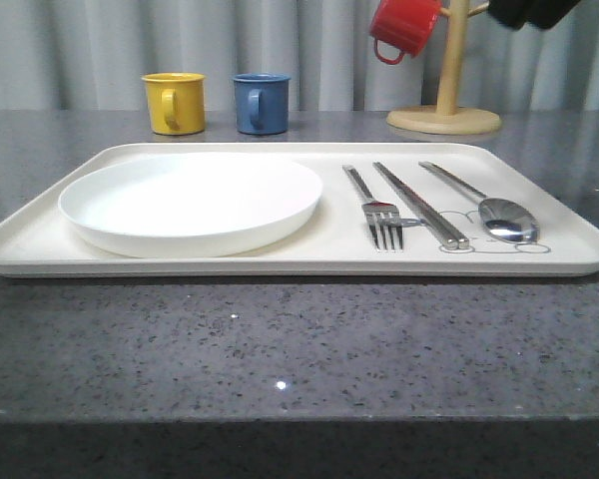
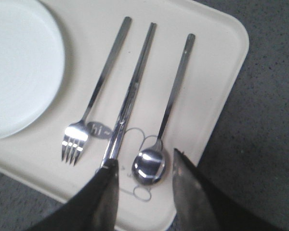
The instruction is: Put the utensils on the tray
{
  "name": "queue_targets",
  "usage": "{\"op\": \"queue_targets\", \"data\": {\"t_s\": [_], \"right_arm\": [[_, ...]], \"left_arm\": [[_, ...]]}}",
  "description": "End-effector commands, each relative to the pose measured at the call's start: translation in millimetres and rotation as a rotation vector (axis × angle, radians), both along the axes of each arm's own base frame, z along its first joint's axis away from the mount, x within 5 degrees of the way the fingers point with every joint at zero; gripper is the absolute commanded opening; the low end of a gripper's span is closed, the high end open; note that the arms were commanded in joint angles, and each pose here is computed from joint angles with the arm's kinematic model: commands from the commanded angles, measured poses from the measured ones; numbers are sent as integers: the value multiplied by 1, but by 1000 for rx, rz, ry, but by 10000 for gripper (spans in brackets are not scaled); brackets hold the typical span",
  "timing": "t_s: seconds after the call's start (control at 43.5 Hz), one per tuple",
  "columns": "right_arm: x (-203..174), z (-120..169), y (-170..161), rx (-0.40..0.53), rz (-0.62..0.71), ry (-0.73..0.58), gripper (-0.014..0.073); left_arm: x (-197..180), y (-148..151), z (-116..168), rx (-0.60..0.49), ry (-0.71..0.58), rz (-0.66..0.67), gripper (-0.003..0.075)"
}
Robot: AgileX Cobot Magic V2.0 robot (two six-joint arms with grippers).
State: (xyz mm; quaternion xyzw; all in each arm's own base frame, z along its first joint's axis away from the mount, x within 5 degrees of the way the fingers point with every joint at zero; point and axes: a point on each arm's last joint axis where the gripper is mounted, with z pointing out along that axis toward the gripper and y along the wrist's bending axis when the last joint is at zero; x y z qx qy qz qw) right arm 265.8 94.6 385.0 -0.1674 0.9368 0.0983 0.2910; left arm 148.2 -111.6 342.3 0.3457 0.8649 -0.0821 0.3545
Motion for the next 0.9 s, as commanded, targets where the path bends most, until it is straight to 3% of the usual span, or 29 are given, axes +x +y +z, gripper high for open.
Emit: {"op": "queue_targets", "data": {"t_s": [0.0,0.253,0.621,0.736,0.874], "right_arm": [[-40,29,-15,-11,11,-151,308],[-123,16,-44,-20,1,-233,308],[-183,-19,-65,10,-12,-352,304],[-188,-20,-67,15,-14,-373,197],[-188,-19,-67,16,-14,-376,-28]], "left_arm": [[0,-2,14,-62,-72,-5,284],[1,-3,16,-74,-88,-7,284],[3,-4,19,-68,-150,-40,282],[3,-4,19,-67,-151,-42,218],[4,-4,19,-68,-152,-42,33]]}}
